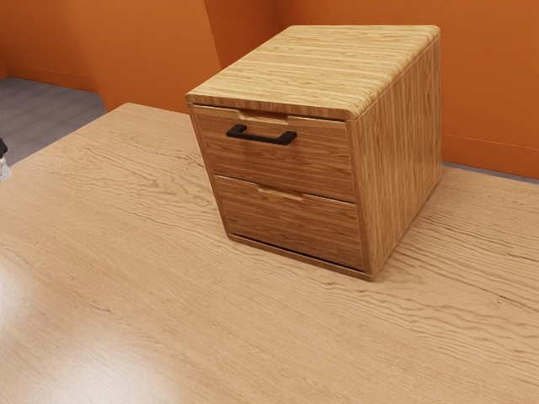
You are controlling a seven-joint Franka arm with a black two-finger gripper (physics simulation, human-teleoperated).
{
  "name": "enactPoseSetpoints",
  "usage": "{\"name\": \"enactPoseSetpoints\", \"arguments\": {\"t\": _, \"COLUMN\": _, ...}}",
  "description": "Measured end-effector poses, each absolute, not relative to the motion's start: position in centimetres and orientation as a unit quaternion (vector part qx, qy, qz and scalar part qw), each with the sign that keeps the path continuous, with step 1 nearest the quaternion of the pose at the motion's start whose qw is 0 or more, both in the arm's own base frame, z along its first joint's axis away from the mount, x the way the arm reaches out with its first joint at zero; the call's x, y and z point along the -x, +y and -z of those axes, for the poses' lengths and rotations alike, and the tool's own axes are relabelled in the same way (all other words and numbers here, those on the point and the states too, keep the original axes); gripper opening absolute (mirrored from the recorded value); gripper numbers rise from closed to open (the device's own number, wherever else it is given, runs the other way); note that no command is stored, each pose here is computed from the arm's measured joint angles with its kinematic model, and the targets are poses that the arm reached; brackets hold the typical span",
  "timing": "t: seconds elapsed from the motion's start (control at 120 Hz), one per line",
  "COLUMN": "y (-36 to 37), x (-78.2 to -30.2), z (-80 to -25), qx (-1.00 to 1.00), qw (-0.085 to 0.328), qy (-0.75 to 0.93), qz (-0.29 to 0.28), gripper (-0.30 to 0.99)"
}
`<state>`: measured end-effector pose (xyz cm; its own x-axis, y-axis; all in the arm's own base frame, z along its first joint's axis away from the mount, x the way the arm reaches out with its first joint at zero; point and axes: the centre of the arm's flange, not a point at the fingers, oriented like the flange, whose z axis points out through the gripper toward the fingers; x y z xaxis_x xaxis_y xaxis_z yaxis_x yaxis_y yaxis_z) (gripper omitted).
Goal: Pull the drawer handle with one arm to open the drawer
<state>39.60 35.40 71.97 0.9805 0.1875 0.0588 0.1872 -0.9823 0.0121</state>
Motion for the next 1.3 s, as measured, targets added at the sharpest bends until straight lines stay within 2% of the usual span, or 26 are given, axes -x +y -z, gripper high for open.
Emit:
{"name": "enactPoseSetpoints", "arguments": {"t": 0.15, "y": 31.7, "x": -42.6, "z": -72.1, "qx": -0.999, "qw": 0.004, "qy": 0.042, "qz": -0.031, "gripper": 0.67}}
{"name": "enactPoseSetpoints", "arguments": {"t": 0.2, "y": 28.4, "x": -41.8, "z": -78.7, "qx": -0.995, "qw": -0.028, "qy": 0.016, "qz": -0.090, "gripper": 0.67}}
{"name": "enactPoseSetpoints", "arguments": {"t": 0.233, "y": 26.0, "x": -41.5, "z": -81.6, "qx": -0.992, "qw": -0.026, "qy": -0.007, "qz": -0.124, "gripper": 0.67}}
{"name": "enactPoseSetpoints", "arguments": {"t": 0.317, "y": 20.2, "x": -42.6, "z": -84.7, "qx": -0.982, "qw": -0.010, "qy": -0.080, "qz": -0.171, "gripper": 0.67}}
{"name": "enactPoseSetpoints", "arguments": {"t": 0.383, "y": 15.2, "x": -44.9, "z": -85.7, "qx": -0.965, "qw": -0.023, "qy": -0.169, "qz": -0.199, "gripper": 0.67}}
{"name": "enactPoseSetpoints", "arguments": {"t": 0.483, "y": 6.9, "x": -49.8, "z": -82.9, "qx": -0.934, "qw": -0.008, "qy": -0.302, "qz": -0.189, "gripper": 0.67}}
{"name": "enactPoseSetpoints", "arguments": {"t": 0.583, "y": -0.1, "x": -51.7, "z": -76.0, "qx": -0.907, "qw": -0.009, "qy": -0.396, "qz": -0.145, "gripper": 0.67}}
{"name": "enactPoseSetpoints", "arguments": {"t": 0.7, "y": 5.4, "x": -52.3, "z": -70.7, "qx": -0.909, "qw": -0.056, "qy": -0.383, "qz": -0.154, "gripper": 0.67}}
{"name": "enactPoseSetpoints", "arguments": {"t": 0.808, "y": 7.0, "x": -53.7, "z": -70.4, "qx": -0.887, "qw": -0.113, "qy": -0.406, "qz": -0.187, "gripper": 0.67}}
{"name": "enactPoseSetpoints", "arguments": {"t": 0.958, "y": 1.7, "x": -54.1, "z": -70.1, "qx": -0.828, "qw": -0.173, "qy": -0.494, "qz": -0.200, "gripper": 0.67}}
{"name": "enactPoseSetpoints", "arguments": {"t": 1.142, "y": 0.1, "x": -55.1, "z": -69.7, "qx": -0.787, "qw": -0.206, "qy": -0.546, "qz": -0.200, "gripper": 0.67}}
{"name": "enactPoseSetpoints", "arguments": {"t": 1.3, "y": -3.5, "x": -56.4, "z": -69.6, "qx": -0.747, "qw": -0.210, "qy": -0.608, "qz": -0.165, "gripper": 0.67}}
